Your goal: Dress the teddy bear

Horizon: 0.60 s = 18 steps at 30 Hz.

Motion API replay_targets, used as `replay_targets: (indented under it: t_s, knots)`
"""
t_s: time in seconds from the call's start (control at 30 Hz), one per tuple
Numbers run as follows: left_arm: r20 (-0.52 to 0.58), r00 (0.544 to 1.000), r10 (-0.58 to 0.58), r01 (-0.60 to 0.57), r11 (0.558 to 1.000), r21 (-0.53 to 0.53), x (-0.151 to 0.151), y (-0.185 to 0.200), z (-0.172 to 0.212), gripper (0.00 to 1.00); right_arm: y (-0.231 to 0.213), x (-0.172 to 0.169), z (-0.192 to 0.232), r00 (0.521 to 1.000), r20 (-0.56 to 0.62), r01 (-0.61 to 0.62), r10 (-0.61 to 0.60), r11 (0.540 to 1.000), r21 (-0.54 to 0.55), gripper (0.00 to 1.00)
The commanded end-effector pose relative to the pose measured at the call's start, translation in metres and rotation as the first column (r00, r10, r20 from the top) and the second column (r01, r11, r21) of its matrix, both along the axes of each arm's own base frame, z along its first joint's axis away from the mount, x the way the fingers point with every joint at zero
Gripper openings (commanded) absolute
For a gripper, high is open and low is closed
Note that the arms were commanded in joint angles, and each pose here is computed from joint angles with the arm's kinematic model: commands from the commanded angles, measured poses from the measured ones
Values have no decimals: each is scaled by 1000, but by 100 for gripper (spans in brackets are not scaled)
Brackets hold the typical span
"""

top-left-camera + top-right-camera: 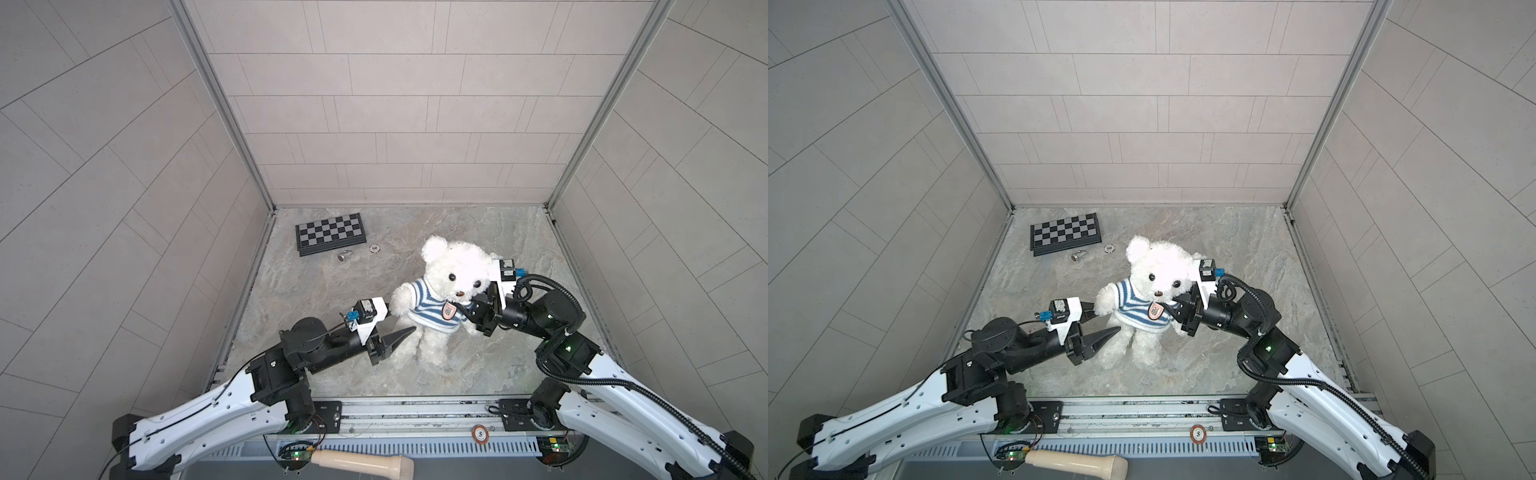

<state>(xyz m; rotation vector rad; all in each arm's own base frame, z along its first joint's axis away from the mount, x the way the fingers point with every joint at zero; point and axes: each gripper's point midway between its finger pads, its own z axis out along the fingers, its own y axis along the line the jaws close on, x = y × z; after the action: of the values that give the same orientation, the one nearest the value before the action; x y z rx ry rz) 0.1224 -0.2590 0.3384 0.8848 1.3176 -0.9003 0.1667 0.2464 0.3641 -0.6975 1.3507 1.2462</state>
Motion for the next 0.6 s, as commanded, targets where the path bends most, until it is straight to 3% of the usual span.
replay_targets:
  t_s: [0.0, 0.2, 0.3, 0.43, 0.57]
  knots:
    - [45, 998, 36, -33, 998, -62, 2, 7, 18, 53, -5, -14, 33, 996, 76, -41, 36, 998, 55, 0]
    - [32, 999, 17, -16, 999, -34, 3, -1, 15, 55, -5, -18, 36, 995, 86, -56, 51, 997, 56, 0]
    - [17, 999, -50, 51, 999, -11, -4, -12, 12, 57, -4, -21, 39, 994, 87, -70, 66, 997, 43, 0]
    - [-45, 992, -118, 121, 990, 78, -10, -26, -3, 51, -9, -24, 47, 993, 105, -58, 51, 996, 63, 0]
    - [-82, 989, -122, 130, 987, 90, -12, -24, -14, 50, -16, -19, 54, 993, 116, -6, -5, 996, 89, 0]
